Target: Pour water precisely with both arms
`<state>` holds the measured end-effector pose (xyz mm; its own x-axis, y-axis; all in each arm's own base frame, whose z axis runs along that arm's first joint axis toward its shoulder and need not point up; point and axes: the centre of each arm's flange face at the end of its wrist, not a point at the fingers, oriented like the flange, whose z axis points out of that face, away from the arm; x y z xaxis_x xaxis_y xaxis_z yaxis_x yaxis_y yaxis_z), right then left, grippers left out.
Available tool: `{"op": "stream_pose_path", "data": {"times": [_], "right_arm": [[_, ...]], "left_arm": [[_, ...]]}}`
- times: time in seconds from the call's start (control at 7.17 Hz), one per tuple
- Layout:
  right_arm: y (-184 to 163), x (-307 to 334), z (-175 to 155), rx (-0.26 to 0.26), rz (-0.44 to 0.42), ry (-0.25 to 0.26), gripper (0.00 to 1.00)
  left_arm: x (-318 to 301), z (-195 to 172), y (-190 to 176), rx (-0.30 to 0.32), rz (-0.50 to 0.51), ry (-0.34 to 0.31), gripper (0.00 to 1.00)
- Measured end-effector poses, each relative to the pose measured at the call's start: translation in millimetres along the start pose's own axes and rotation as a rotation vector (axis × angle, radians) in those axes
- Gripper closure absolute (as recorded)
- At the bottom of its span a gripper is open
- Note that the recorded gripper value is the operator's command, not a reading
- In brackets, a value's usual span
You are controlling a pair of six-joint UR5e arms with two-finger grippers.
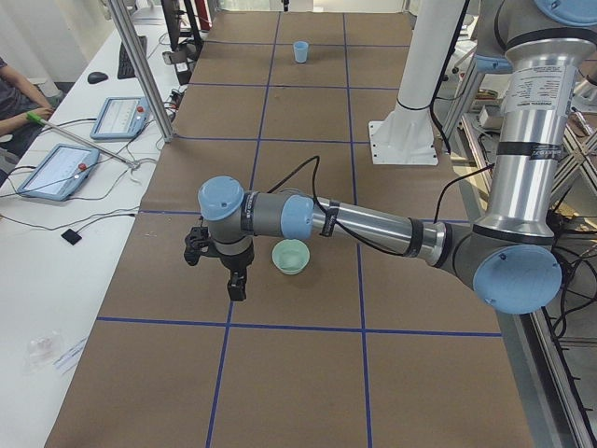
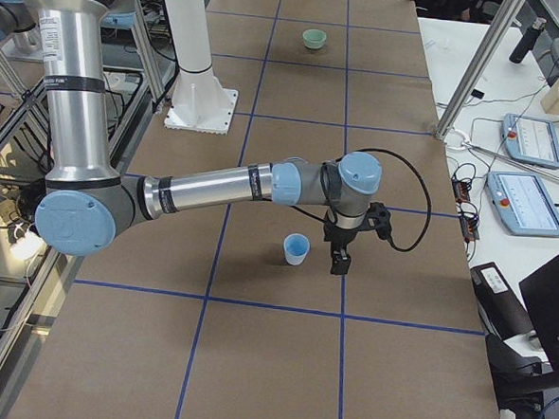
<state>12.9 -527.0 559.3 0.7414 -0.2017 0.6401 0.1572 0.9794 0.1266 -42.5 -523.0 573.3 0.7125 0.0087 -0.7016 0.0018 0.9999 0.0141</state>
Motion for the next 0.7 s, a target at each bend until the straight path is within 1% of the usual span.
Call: {"op": "stream_pose_path", "data": {"times": [0.42,0.7], "right_arm": [[7.2,3.0,4.4,-0.008,0.007,-0.003,0.0],[8.8,1.4,2.9,-0.005,0.005,-0.006,0.0]], "left_arm": [[2.3,-2.7,9.4,0.01,0.013,0.003,0.0],[5.7,-6.0,26.6,0.018,0.021,0.004,0.0]]}}
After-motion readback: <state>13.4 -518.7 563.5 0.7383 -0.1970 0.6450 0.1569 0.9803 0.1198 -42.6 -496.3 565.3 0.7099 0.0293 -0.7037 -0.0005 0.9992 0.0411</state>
